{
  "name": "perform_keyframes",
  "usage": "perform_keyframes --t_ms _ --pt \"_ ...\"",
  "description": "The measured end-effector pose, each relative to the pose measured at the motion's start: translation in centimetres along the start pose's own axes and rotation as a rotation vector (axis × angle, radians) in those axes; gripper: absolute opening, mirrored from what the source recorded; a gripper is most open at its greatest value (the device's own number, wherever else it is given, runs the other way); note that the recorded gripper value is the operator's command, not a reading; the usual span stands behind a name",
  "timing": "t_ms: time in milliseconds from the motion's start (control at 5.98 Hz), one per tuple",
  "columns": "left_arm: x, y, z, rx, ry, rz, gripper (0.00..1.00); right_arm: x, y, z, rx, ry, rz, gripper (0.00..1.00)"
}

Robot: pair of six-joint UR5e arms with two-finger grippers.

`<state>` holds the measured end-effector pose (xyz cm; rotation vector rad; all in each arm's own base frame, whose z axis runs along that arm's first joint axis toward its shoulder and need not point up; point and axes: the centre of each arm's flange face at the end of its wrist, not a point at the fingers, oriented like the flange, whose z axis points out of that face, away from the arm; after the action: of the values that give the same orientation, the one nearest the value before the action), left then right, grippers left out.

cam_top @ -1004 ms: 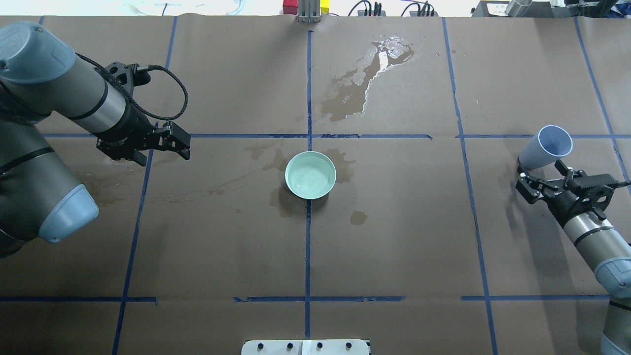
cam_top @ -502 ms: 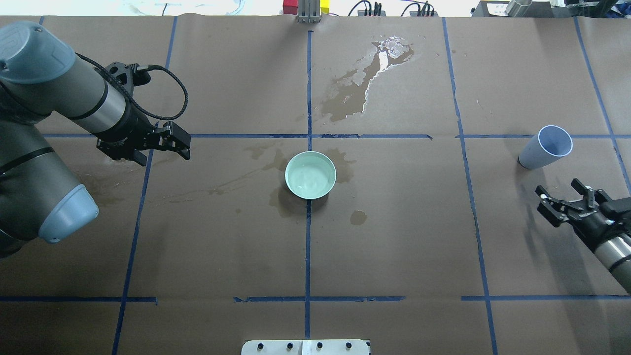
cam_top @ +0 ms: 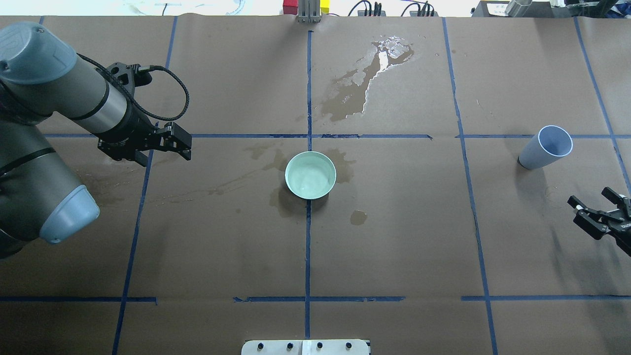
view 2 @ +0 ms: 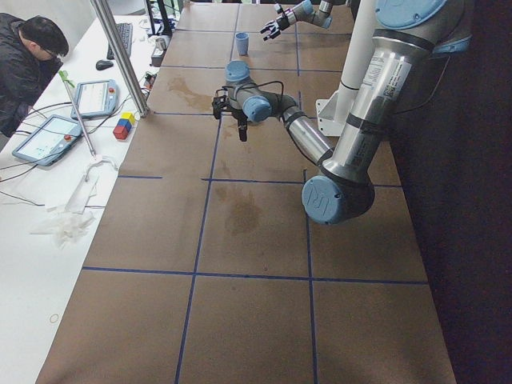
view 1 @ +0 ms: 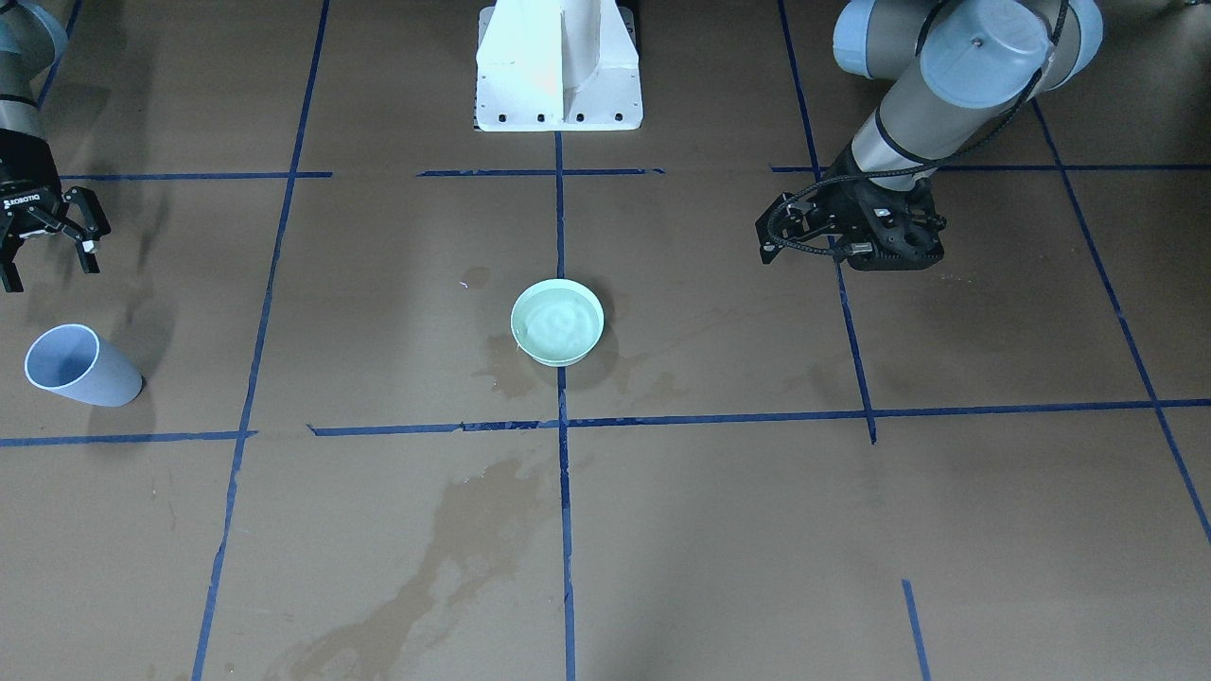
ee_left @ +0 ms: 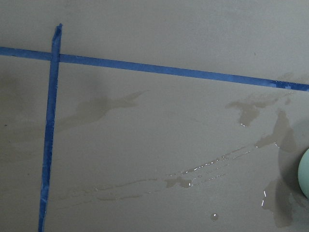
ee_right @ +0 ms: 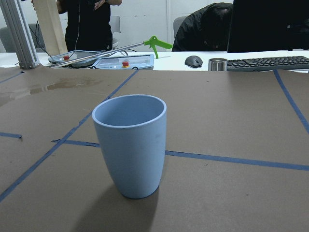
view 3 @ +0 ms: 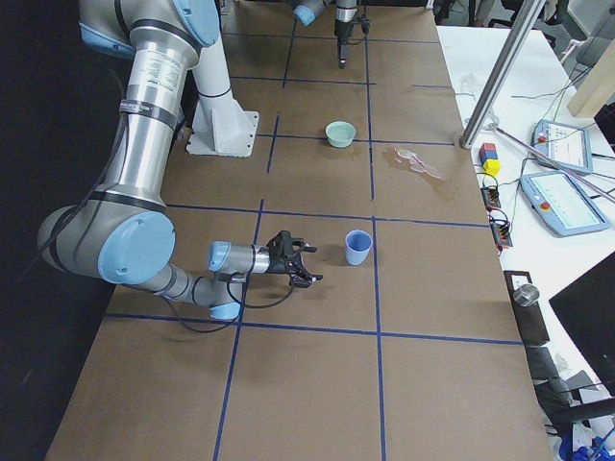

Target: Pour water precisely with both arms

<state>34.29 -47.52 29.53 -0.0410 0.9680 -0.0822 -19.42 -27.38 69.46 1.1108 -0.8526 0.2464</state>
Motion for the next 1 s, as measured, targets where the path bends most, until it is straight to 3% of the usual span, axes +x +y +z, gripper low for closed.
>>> perform_keyframes --t_ms 669,1004 --pt "0.2 0.0 0.0 0.002 0.001 0.000 1.00 8.1 -7.2 0.0 -0.135 0.011 -0.032 0.99" --pt "0.7 0.0 -0.2 0.007 0.006 0.007 1.00 12.2 -12.5 1.2 -0.264 0.008 -0.035 0.99"
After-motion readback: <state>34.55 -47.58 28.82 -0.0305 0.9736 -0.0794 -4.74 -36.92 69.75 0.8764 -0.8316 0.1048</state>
